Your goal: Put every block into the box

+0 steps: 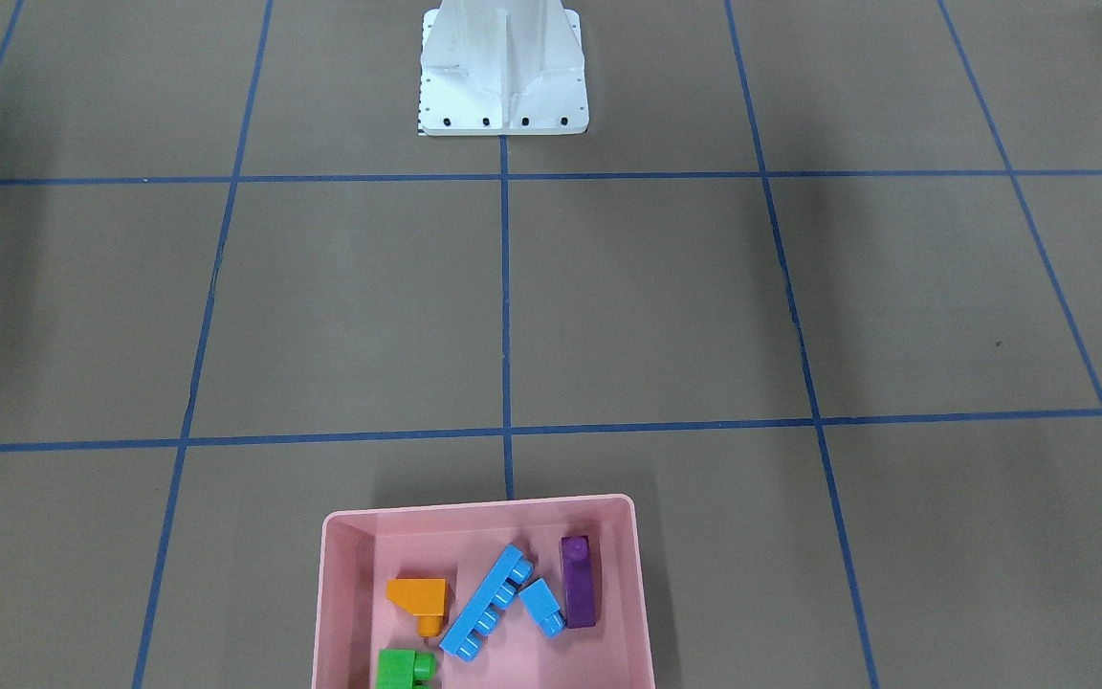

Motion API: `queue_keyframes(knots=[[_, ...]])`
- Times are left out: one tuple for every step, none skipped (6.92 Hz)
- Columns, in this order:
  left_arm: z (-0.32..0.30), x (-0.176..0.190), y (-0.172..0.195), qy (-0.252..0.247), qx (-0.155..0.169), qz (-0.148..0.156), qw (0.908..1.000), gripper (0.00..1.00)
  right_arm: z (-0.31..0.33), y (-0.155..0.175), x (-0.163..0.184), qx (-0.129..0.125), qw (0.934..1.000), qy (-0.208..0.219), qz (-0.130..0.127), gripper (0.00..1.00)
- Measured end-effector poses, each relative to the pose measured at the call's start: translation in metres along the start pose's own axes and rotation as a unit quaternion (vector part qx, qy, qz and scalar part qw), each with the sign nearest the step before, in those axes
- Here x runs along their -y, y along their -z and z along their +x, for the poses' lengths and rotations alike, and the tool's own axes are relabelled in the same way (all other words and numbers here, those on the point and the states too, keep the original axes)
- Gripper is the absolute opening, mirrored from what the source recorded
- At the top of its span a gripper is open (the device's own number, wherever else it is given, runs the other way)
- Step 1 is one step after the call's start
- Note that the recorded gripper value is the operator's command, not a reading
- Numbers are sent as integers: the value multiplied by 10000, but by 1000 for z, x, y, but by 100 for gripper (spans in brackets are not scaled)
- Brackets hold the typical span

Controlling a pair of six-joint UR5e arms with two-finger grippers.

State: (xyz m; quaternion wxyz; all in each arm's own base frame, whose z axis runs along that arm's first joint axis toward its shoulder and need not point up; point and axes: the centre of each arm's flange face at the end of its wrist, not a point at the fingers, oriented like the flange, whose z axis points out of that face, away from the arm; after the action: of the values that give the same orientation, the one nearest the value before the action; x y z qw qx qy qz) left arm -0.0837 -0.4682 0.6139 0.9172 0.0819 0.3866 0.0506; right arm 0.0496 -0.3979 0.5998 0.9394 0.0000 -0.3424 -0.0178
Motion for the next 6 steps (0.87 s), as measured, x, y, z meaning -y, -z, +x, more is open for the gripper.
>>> queue_keyframes(knots=[[1,0,0,1,-18,0,10000,100,0,1,-1,1,10000,-3,8,100],[1,1,0,1,-35,2,10000,100,0,1,-1,3,10000,-5,8,100],[2,1,0,-14,-41,12,10000,100,0,1,-1,3,10000,-9,8,100],[2,1,0,-27,-43,18,10000,100,0,1,-1,3,10000,-15,6,100],[1,1,-1,-28,-43,17,10000,100,0,1,-1,3,10000,-19,5,100],[0,1,-2,-18,-42,11,10000,100,0,0,-1,3,10000,-23,3,100]])
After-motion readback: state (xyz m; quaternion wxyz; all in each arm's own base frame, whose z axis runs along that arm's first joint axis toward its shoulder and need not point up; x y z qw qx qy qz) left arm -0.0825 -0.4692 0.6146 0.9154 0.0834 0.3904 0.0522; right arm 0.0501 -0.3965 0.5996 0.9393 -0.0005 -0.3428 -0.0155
